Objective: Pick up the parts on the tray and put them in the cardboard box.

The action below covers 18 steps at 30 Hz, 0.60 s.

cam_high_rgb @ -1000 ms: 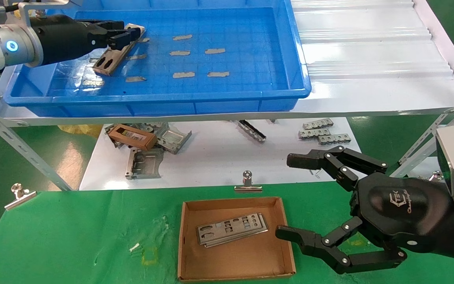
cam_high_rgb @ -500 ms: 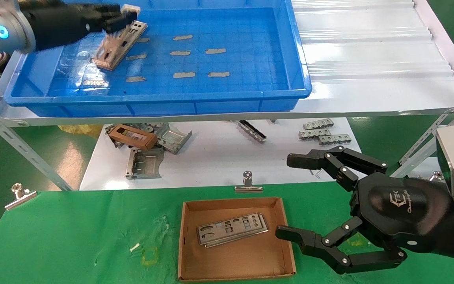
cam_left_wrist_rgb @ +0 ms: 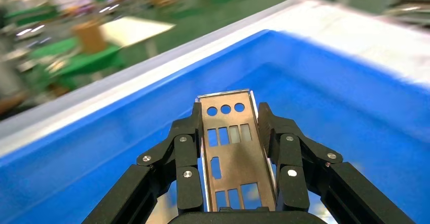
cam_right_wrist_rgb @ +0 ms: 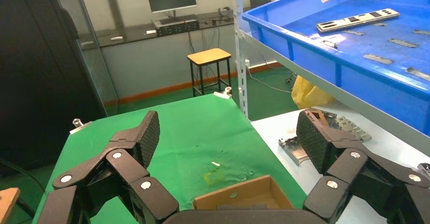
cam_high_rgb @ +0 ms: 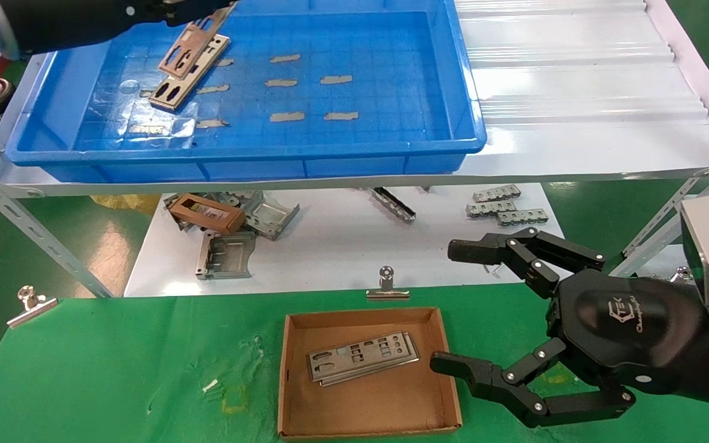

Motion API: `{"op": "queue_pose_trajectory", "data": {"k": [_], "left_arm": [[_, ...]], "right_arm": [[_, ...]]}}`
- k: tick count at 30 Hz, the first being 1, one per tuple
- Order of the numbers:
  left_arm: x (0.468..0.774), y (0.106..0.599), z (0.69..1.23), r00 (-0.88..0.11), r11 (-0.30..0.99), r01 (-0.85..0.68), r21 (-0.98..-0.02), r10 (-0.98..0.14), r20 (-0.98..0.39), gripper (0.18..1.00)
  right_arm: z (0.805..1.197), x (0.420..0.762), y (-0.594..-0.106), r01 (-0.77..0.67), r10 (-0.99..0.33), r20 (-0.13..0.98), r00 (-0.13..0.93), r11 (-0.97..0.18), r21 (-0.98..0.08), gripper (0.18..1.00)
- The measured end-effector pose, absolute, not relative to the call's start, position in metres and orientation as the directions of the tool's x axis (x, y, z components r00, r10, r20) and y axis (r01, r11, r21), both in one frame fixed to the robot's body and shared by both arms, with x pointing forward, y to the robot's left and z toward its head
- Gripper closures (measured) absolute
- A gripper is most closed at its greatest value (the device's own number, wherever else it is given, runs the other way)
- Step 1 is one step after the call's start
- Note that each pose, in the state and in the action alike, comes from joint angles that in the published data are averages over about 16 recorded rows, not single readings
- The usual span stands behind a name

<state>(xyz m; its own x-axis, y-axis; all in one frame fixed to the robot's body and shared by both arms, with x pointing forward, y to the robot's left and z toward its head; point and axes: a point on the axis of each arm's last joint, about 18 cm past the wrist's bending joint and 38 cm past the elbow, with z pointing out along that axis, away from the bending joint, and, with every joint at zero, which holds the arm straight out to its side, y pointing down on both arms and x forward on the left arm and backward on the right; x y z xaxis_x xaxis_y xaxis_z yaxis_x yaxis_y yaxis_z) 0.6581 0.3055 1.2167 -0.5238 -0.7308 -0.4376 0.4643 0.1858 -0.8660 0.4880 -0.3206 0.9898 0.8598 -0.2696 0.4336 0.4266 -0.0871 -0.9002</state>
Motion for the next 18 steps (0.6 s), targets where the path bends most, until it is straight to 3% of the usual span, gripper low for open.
{"op": "queue_pose_trajectory", "data": {"k": [18], "left_arm": [[0.591, 0.268, 1.195, -0.713, 0.155, 0.577, -0.802, -0.383, -0.587, 0.753]], "right_arm": [[0.99, 0.488, -0.321, 0.427, -0.27, 0.434, 0.86, -0.087, -0.9, 0.179]]}}
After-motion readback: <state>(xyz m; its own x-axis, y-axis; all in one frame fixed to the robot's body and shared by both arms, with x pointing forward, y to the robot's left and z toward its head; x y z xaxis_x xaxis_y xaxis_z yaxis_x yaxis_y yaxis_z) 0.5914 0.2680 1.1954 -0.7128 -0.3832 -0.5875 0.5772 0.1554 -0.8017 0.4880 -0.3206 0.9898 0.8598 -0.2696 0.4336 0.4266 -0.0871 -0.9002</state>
